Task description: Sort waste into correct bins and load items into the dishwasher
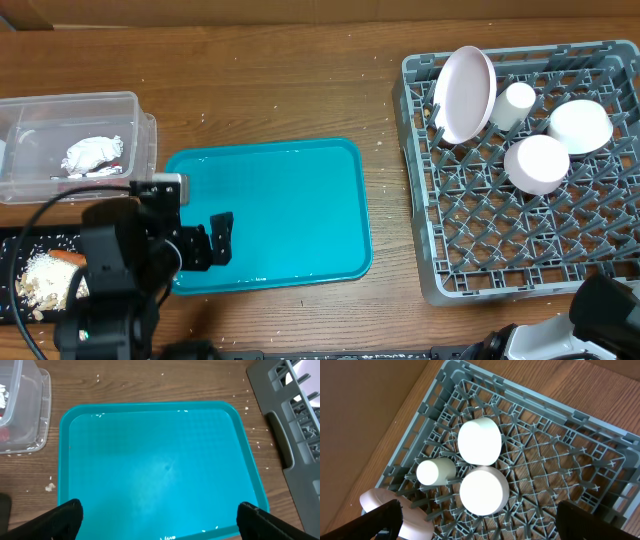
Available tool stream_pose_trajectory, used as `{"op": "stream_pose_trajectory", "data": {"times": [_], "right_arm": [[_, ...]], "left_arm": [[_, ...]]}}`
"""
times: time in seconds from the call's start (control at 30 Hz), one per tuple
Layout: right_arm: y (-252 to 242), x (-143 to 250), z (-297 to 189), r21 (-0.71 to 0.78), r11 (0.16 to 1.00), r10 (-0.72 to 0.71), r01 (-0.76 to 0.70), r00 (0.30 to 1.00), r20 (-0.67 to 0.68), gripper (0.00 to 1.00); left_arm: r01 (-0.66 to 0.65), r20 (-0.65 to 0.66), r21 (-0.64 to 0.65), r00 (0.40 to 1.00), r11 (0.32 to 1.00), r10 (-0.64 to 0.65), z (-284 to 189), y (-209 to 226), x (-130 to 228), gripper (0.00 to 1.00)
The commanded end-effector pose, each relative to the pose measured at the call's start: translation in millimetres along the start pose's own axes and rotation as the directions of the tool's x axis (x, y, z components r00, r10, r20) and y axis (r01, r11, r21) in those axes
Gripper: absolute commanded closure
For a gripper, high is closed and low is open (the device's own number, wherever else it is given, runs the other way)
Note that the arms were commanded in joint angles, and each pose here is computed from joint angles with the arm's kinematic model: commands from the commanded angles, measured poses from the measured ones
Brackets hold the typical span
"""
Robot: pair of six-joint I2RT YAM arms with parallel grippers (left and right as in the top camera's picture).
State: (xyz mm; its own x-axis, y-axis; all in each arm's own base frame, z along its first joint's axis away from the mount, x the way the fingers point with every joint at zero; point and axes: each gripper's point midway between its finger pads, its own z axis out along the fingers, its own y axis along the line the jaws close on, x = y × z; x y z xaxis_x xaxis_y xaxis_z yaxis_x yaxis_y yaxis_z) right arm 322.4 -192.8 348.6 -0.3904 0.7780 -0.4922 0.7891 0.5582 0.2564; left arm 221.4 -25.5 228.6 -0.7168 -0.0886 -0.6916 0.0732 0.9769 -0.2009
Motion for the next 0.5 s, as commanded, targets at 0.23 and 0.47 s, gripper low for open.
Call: {"op": "stream_pose_trajectory", "data": {"times": [0.23,0.47], "right_arm": [[1.7,-3.7,-4.8,-0.012,1.000,0.007,-0.007,1.000,0.019,0.00],[1.7,-3.7,-4.8,-0.012,1.000,0.007,-0.007,1.000,0.019,0.00]], "left_arm": [[-0.091,0.261,0.053,0.963,0.994,0.074,21.3,-8.7,16.0,0.00],[-0.152,0.473,0.046,0.874,0.987,0.112,37.7,-6.1,11.0,0.00]]}}
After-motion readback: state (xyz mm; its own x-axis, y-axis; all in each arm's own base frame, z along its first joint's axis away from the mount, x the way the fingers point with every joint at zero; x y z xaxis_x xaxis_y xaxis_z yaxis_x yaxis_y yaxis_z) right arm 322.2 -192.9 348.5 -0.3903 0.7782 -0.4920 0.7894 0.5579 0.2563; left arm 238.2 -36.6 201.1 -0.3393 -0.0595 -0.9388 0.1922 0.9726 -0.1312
